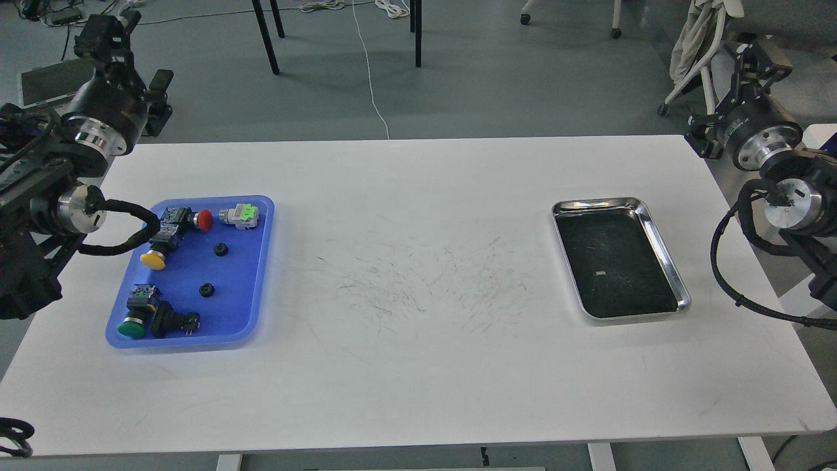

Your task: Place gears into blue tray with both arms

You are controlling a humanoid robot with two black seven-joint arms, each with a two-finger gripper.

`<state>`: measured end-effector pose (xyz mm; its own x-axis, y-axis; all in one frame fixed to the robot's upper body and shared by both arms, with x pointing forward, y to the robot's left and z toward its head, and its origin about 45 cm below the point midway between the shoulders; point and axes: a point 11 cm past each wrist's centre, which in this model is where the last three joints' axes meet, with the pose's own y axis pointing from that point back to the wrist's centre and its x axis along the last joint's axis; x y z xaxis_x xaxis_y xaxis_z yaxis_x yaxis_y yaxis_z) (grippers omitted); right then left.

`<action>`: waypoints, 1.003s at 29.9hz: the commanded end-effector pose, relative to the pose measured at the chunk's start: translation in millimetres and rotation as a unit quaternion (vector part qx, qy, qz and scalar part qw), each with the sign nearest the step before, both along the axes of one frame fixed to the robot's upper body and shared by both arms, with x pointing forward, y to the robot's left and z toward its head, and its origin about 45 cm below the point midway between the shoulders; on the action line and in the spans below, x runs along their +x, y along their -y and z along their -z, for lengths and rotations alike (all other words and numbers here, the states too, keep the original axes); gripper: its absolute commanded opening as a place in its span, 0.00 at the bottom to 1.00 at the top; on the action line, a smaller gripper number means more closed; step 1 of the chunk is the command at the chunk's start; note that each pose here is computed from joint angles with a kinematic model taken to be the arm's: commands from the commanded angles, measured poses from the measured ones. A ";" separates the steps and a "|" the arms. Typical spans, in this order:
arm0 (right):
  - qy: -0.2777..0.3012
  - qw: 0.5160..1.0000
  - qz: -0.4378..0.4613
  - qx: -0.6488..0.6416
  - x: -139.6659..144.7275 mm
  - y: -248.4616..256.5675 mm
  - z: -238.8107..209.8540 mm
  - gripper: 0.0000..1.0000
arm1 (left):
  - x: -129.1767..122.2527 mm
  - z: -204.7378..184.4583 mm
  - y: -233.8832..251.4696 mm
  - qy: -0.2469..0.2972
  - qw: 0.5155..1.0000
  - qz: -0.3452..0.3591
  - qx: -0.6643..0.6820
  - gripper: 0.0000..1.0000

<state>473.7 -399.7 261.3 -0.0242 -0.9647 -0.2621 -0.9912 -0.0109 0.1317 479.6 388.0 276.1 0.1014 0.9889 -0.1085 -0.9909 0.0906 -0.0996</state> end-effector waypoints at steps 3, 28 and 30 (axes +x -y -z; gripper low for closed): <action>-0.003 1.000 -0.004 0.029 -0.2 -2.6 0.9 0.99 | -6.6 10.4 -2.8 -0.046 0.998 0.042 -0.025 0.98; 0.009 0.997 0.022 0.073 -1.7 10.5 -4.9 0.99 | -6.4 11.6 -20.4 -0.031 0.994 -0.009 -0.104 0.99; 0.009 0.997 0.023 0.070 -2.4 12.4 -5.1 0.99 | -6.9 12.5 -19.4 -0.033 0.995 -0.005 -0.098 0.99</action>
